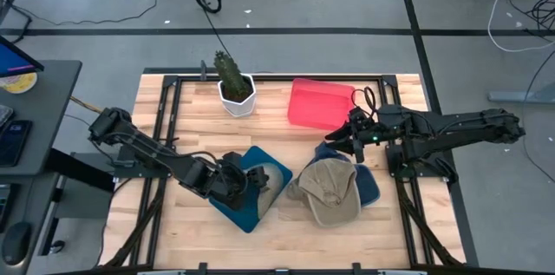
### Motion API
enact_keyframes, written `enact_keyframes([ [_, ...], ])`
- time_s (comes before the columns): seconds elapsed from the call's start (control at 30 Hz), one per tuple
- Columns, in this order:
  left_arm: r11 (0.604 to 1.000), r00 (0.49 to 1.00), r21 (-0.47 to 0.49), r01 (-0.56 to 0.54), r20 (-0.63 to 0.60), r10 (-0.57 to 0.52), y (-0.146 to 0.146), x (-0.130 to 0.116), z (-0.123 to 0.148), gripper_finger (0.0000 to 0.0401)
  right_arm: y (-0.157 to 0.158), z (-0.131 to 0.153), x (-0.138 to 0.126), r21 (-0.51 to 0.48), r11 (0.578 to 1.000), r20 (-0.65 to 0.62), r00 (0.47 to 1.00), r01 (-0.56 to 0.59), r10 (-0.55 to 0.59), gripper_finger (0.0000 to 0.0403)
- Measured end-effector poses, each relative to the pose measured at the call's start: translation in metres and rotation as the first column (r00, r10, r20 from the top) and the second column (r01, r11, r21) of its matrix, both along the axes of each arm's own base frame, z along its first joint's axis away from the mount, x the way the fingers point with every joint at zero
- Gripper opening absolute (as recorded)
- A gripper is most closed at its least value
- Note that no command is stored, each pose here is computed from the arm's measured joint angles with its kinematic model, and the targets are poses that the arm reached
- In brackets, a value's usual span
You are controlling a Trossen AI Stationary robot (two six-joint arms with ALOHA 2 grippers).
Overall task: Pick & Place hat
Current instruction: Put the brown cap into the blue bin
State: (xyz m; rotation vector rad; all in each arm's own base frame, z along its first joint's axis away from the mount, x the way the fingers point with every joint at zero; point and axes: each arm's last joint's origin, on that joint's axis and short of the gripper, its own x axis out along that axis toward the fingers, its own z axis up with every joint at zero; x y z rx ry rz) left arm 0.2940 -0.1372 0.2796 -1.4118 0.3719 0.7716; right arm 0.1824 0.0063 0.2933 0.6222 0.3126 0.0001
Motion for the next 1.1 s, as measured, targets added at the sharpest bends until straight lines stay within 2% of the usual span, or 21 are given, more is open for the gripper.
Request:
enact_keyframes([
  [0.3, 0.999, 1.000, 0.031, 0.027, 0.004, -0.027, 0.012, -0.020, 0.023, 0.0298, 0.000, -0.003, -0.001, 0.009, 1.000, -0.038, 0.999, 0.006, -0.005, 0.0192],
  [0.47, 0.997, 0.998, 0.039, 0.065, 0.003, -0.065, 0.013, -0.023, 0.027, 0.0298, 0.000, -0.009, -0.004, 0.061, 0.998, -0.107, 0.994, 0.018, -0.011, 0.0192],
  [0.63, 0.984, 0.988, 0.090, 0.153, -0.018, -0.152, 0.011, -0.021, 0.028, 0.0298, 0.001, -0.006, -0.010, 0.152, 0.988, -0.103, 0.994, 0.034, -0.018, 0.0192],
  [0.83, 0.937, 0.948, 0.144, 0.317, -0.054, -0.313, 0.012, -0.018, 0.031, 0.0297, 0.001, -0.004, -0.020, 0.264, 0.961, -0.133, 0.990, 0.077, -0.043, 0.0178],
  [1.0, 0.890, 0.914, 0.204, 0.407, -0.095, -0.395, 0.013, -0.017, 0.031, 0.0297, 0.006, -0.008, -0.027, 0.387, 0.912, -0.263, 0.964, 0.135, -0.031, 0.0149],
  [1.1, 0.867, 0.897, 0.230, 0.442, -0.114, -0.427, 0.012, -0.017, 0.031, 0.0297, 0.012, 0.003, -0.035, 0.430, 0.886, -0.352, 0.936, 0.173, -0.012, 0.0132],
])
